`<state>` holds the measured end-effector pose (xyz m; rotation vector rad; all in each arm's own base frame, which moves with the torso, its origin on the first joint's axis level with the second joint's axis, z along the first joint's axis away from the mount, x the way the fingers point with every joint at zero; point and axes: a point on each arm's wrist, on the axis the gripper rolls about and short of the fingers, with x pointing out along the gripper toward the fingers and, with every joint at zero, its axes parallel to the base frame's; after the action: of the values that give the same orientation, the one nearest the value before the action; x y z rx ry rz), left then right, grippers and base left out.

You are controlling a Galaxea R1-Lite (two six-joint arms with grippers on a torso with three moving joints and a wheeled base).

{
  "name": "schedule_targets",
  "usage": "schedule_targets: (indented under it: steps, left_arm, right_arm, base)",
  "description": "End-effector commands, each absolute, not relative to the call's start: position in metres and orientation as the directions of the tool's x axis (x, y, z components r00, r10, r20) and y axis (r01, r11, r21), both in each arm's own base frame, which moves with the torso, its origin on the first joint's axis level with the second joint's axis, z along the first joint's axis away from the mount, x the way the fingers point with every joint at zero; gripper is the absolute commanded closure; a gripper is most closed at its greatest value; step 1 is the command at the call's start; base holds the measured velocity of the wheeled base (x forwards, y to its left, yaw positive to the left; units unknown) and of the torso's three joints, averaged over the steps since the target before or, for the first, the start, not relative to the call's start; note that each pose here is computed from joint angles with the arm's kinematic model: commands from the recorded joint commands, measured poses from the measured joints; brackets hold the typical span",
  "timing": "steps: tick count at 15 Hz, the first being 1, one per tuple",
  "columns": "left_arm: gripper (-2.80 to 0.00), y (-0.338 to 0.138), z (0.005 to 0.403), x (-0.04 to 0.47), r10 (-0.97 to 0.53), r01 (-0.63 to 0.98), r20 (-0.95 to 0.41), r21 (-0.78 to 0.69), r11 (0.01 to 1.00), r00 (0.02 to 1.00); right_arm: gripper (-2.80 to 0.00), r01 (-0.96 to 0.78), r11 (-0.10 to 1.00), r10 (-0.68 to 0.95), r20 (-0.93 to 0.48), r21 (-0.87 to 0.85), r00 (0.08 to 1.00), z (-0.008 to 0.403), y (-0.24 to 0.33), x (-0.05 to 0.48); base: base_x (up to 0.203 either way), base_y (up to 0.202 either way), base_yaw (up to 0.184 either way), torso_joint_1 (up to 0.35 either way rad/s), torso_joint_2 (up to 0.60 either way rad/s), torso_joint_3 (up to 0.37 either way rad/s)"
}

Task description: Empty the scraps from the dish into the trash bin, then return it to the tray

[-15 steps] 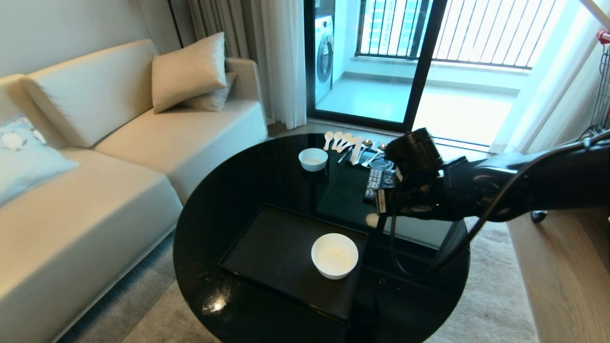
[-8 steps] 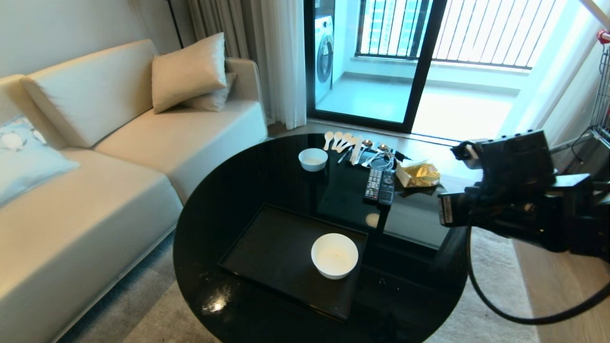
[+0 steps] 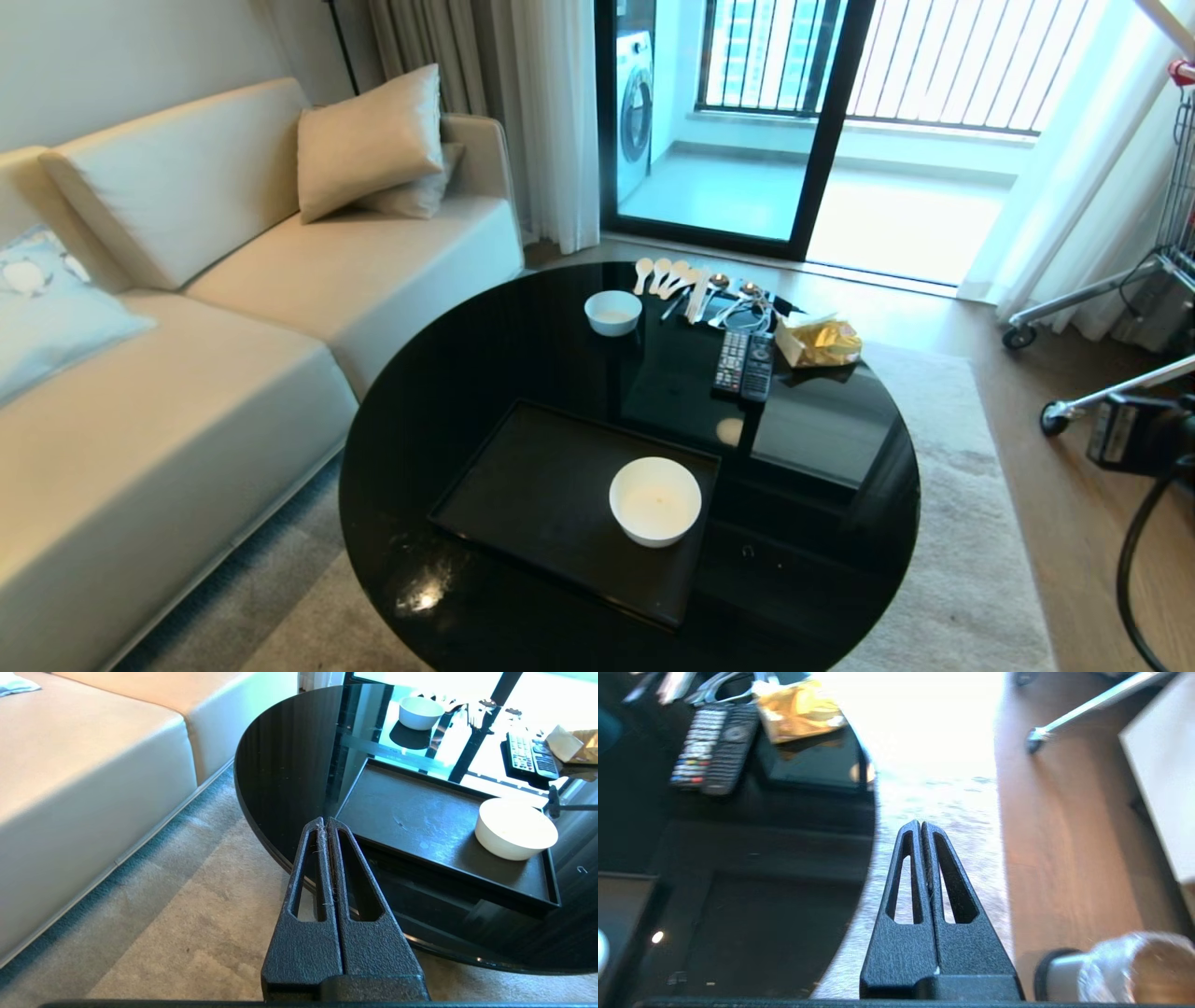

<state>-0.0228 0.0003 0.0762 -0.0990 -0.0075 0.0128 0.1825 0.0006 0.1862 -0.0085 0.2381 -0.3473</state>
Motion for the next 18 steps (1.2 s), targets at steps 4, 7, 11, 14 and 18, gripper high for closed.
schedule_targets:
  steps: [4,7,11,14,18]
  left_arm:
    - [0.0,0.0,0.076,-0.023,0.014,-0.013,0.008,-0.1,0.995,1.0]
    - [0.0,0.0,0.076,-0.023,0.014,-0.013,0.008,-0.1,0.995,1.0]
    - [0.0,0.0,0.076,-0.023,0.014,-0.013,0.006,-0.1,0.995,1.0]
    - [0.0,0.0,0.076,-0.023,0.014,-0.013,0.006,-0.1,0.995,1.0]
    - [0.0,0.0,0.076,-0.023,0.014,-0.013,0.007,-0.1,0.995,1.0]
  right_arm:
    - [0.0,0.415,0.909,-0.416,-0.096,-0.031,0.904,0.17,-0.012,0.095]
    - [0.0,0.411,0.908,-0.416,-0.05,-0.085,0.908,0.149,-0.011,0.059]
    - [0.0,0.326,0.938,-0.331,-0.023,-0.114,0.943,0.123,-0.008,0.024]
    - [0.0,0.201,0.967,-0.222,-0.134,-0.157,0.966,0.103,-0.005,0.013]
    - [0.0,0.018,0.991,-0.037,-0.142,-0.134,0.989,0.087,-0.001,-0.007]
  base:
    - [0.0,0.0,0.0,0.0,0.0,0.0]
    - [0.0,0.0,0.0,0.0,0.0,0.0]
    - [0.0,0.0,0.0,0.0,0.0,0.0]
    - [0.0,0.0,0.0,0.0,0.0,0.0]
    - [0.0,0.0,0.0,0.0,0.0,0.0]
